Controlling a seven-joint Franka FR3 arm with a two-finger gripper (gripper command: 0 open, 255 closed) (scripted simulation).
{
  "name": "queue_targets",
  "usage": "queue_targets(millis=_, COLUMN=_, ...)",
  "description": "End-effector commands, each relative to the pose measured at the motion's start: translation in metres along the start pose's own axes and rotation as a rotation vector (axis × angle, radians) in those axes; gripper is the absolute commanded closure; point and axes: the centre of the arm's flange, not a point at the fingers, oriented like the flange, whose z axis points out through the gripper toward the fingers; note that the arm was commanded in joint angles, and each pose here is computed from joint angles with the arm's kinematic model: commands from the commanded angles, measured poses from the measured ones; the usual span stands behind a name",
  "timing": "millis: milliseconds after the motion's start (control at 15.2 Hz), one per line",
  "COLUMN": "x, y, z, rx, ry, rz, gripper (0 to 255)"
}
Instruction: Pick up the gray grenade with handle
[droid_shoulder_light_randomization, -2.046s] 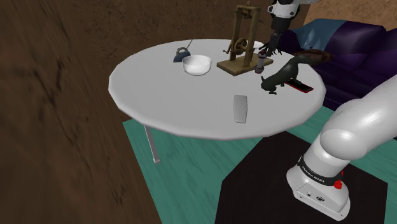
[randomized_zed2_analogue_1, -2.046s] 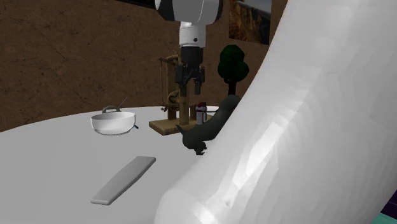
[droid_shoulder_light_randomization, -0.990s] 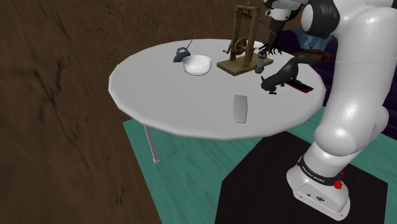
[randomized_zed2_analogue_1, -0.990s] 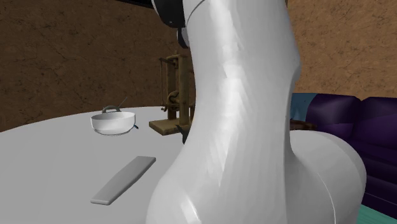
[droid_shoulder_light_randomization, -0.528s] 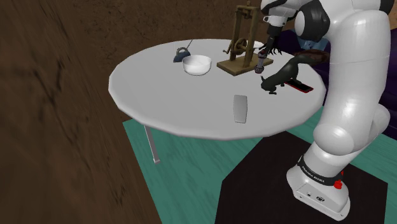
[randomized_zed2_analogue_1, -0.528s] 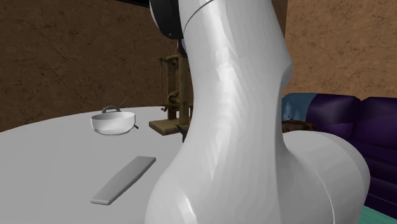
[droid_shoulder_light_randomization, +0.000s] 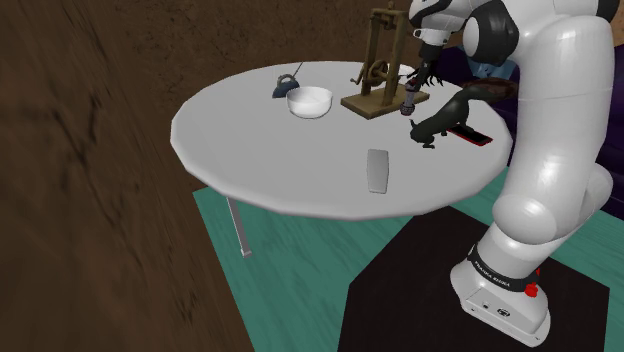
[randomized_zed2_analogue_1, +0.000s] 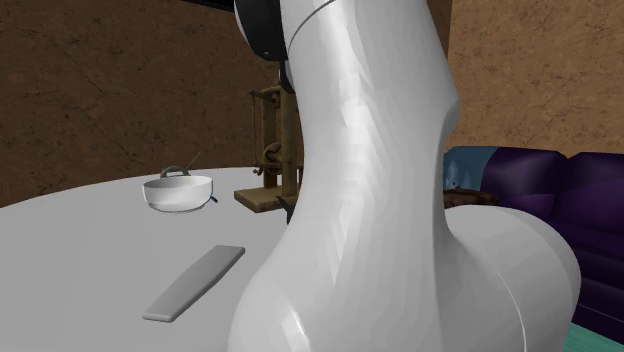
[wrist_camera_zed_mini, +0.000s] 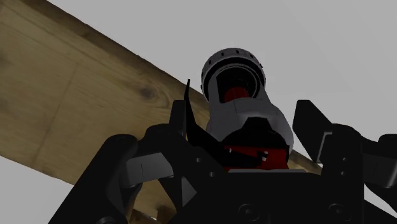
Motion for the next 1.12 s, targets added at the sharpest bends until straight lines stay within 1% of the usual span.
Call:
queue_targets(millis=0, x=0.000, y=0.000, z=0.001, rx=0.002, ry=-0.001, rz=0.000, gripper=255)
queue_targets(millis=264, x=0.000, y=0.001, z=0.001, rx=0.002, ry=-0.001, rz=0.000, gripper=255)
queue_targets(millis=1056, x=0.006, y=0.001, z=-0.062, rx=0.002, ry=-0.001, rz=0.000, gripper=255)
